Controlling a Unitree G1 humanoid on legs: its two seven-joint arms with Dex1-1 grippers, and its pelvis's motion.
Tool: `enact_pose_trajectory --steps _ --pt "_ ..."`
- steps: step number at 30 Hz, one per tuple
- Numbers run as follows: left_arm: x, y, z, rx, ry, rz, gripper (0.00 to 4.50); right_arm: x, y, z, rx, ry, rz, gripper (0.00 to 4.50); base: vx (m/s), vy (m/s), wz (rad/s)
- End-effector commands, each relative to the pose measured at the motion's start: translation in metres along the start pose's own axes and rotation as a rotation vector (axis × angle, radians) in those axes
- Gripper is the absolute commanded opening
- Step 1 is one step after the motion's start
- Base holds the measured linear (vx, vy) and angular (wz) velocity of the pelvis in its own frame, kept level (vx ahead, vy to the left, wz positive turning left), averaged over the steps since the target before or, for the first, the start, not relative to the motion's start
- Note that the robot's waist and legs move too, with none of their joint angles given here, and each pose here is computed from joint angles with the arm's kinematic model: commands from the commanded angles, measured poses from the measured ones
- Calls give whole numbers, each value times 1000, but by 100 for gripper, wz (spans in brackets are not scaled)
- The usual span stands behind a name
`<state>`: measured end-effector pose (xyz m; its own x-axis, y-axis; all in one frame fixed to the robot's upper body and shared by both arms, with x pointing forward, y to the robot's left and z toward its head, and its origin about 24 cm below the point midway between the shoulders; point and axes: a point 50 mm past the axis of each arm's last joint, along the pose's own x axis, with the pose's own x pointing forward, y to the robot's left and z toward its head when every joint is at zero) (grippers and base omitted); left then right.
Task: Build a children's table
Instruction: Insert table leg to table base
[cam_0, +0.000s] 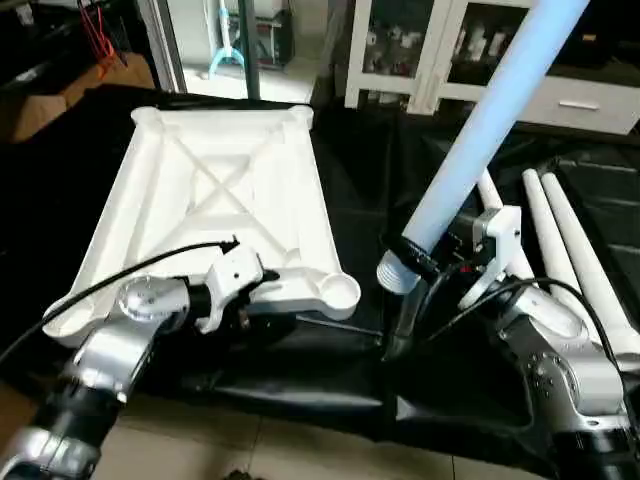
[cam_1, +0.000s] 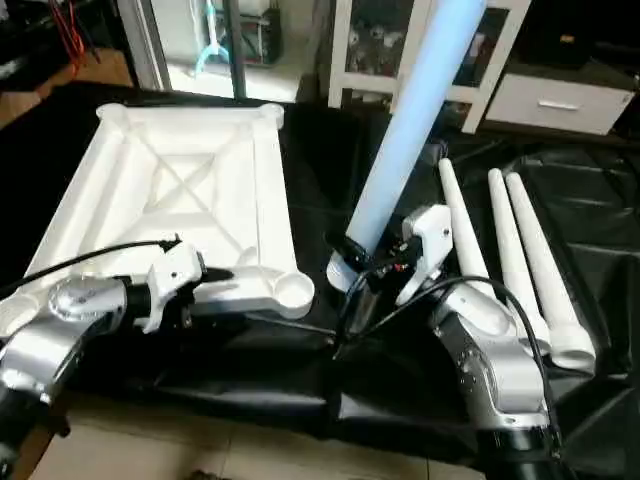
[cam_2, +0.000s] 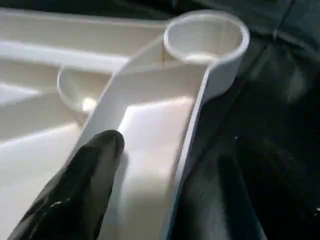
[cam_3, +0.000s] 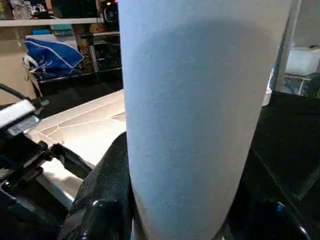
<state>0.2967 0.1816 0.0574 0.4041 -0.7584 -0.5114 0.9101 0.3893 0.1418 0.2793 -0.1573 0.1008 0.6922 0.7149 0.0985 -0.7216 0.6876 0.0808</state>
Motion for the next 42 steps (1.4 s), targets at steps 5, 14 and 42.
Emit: enact_pose_trajectory --steps 5,14,42 --pt "-13 6 -5 -13 44 -52 323 -3 2 5 -9 -7 15 186 0 0 0" --pt "-12 10 -9 -9 52 -64 251 -1 4 4 -4 -5 24 186 0 0 0" --pt "0 4 2 87 56 -162 89 0 3 4 -14 -8 27 186 0 0 0"
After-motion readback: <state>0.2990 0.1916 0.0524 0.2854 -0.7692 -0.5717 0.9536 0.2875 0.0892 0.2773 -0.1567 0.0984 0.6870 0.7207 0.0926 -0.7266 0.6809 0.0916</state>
